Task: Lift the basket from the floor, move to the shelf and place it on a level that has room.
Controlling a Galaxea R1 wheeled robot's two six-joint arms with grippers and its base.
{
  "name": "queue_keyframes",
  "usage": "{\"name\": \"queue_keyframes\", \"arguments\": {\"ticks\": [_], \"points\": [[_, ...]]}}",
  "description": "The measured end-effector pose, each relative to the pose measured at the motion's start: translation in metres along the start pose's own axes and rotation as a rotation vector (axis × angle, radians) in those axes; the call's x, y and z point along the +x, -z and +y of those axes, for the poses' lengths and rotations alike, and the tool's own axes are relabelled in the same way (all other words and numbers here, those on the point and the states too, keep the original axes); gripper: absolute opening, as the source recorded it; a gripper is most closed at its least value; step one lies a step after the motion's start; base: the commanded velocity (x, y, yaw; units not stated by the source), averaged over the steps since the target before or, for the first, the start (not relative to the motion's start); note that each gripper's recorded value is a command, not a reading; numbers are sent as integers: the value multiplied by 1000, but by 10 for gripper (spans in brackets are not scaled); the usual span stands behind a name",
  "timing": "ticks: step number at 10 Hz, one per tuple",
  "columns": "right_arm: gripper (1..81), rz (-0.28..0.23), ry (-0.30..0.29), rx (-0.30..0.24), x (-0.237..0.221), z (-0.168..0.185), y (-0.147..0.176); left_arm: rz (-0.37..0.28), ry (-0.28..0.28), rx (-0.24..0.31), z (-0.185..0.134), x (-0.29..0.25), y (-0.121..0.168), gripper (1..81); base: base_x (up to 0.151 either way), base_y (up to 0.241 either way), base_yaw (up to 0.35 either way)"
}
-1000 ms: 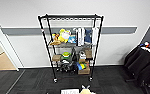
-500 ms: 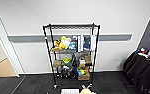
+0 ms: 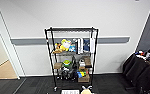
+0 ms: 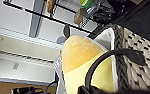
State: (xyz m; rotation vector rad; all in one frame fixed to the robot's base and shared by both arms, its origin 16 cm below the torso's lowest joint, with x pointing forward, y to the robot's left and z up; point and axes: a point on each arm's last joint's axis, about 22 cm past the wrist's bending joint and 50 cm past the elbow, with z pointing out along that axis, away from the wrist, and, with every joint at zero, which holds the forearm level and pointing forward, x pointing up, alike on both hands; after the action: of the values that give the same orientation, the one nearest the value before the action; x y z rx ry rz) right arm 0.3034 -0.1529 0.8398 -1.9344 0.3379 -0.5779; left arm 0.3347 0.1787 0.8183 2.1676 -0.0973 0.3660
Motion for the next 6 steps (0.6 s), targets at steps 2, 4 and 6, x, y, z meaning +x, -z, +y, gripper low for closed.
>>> {"name": "queue_keyframes", "arguments": {"ticks": [2, 4, 6], "points": [[10, -8, -13, -8, -4, 4, 0, -14, 17, 1, -4, -7, -3, 10, 0, 0, 0], [10, 3, 6, 4, 0, -4, 2, -1, -2, 0, 3, -4, 2, 10, 0, 0, 0], [10, 21, 40, 26, 2, -19, 9, 25, -38, -2, 16, 1, 12, 10, 0, 0, 0]]}}
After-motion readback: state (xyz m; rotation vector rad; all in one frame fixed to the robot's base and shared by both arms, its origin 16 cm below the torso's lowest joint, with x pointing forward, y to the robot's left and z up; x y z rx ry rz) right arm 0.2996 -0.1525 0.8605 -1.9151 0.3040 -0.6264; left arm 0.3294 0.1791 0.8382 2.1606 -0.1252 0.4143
